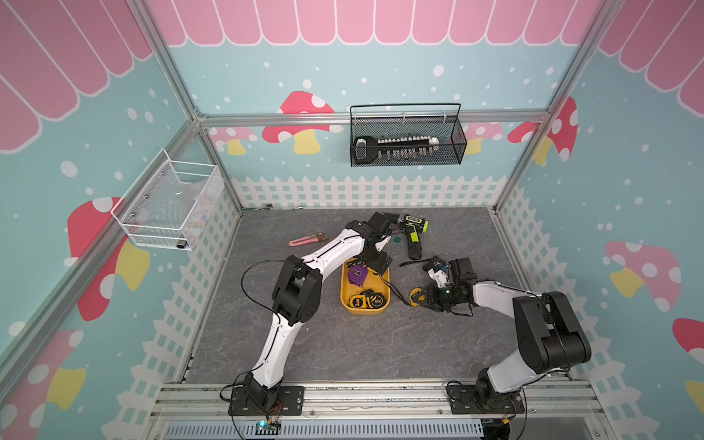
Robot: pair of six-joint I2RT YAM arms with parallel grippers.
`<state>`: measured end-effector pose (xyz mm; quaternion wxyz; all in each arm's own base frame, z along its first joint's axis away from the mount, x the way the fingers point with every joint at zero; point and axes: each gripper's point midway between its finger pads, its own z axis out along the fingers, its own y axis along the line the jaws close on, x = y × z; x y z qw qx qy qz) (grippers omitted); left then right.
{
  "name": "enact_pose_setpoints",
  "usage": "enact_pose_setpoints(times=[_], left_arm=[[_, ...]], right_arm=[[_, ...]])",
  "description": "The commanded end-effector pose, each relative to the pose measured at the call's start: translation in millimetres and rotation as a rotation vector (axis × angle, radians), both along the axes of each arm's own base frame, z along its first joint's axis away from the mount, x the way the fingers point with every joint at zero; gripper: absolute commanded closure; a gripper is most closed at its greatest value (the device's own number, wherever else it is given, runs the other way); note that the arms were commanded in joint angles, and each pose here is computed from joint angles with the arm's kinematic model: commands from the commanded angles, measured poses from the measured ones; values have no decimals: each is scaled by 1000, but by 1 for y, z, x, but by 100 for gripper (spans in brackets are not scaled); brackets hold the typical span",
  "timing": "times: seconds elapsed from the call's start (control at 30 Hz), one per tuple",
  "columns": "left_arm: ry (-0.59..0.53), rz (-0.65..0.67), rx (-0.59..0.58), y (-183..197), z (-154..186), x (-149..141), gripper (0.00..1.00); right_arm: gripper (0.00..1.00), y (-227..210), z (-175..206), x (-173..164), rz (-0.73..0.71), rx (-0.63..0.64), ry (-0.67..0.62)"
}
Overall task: Take the tape measure out of the storage box
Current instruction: Place the tape measure at the center of the board, then pick up the tape measure from the storage box.
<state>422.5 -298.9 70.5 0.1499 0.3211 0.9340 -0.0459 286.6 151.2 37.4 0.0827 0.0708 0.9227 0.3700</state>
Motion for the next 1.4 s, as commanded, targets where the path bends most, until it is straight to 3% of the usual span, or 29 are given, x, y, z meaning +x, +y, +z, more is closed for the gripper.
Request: enact_pose_setpoints(times=[0.0,0.13,0.23,0.37,0.53,0.73,0.93,1.23,1.37], left_arm=[[-30,-46,-23,0,11,3,2],[12,-61,-22,-5,-6,-2,3],[20,-76,-4,-9,-16,-3,3],[30,-81,10,-11,-26,-4,3],[30,-86,4,-17,-34,-2,3],[-2,-87,-4,-25,-44,8,5],[-65,-79,-8,-25,-50,18,13],[-135,-106,-98,-35,-53,19,9],[-129,-100,-98,-35,-60,19,17]], right_arm=[[63,-2,4,3,-2,0,20],[56,-4,-3,-1,0,-14,61],[52,-15,6,0,3,-92,32],[33,-36,31,7,-5,-178,-19],[26,-53,78,19,-10,-258,-148],[24,-55,106,26,-12,-270,-233],[24,-55,95,23,-4,-270,-197],[23,-53,88,26,-9,-260,-174],[24,-52,88,29,-7,-257,-174]])
